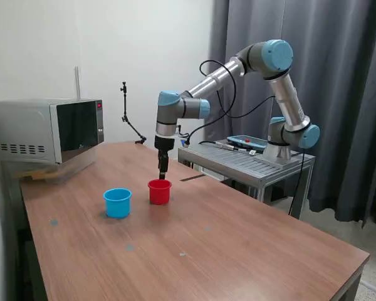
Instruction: Place red objects in the red bin, and blue objects in the blue bin.
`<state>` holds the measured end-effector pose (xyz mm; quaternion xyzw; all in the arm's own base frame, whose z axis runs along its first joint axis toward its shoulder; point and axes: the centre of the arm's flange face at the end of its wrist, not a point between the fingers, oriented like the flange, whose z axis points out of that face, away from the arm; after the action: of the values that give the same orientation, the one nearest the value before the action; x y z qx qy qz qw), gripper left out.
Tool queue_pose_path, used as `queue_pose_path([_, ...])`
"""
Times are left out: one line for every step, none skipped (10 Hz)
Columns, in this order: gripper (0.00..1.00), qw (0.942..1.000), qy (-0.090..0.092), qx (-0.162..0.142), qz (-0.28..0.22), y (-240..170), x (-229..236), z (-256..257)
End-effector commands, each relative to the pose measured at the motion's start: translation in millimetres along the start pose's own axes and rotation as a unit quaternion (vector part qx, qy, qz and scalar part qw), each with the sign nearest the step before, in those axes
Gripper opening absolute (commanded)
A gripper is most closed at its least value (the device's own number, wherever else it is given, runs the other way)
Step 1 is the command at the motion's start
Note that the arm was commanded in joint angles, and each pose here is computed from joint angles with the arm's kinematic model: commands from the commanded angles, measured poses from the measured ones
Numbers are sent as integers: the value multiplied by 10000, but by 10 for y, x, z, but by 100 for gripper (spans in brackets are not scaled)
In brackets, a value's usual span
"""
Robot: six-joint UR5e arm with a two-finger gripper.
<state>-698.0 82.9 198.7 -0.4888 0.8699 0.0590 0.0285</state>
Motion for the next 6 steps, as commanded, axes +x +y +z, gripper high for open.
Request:
queue_pose_path([100, 10000, -1, -76, -19, -23, 5, -131])
queue_pose_path([100, 9999, -2, -158, -47, -70, -3, -402])
queue_pose_path([100, 9999, -55, -43, -79, -159, -44, -663])
queue_pose_path([100, 9999, -62, -14, -98, -249, -82, -930])
queue_pose_path([100, 9999, -58, -29, -96, -329, -138, -1197])
queue_pose_path([100, 9999, -53, -40, -133, -449, -155, -1466])
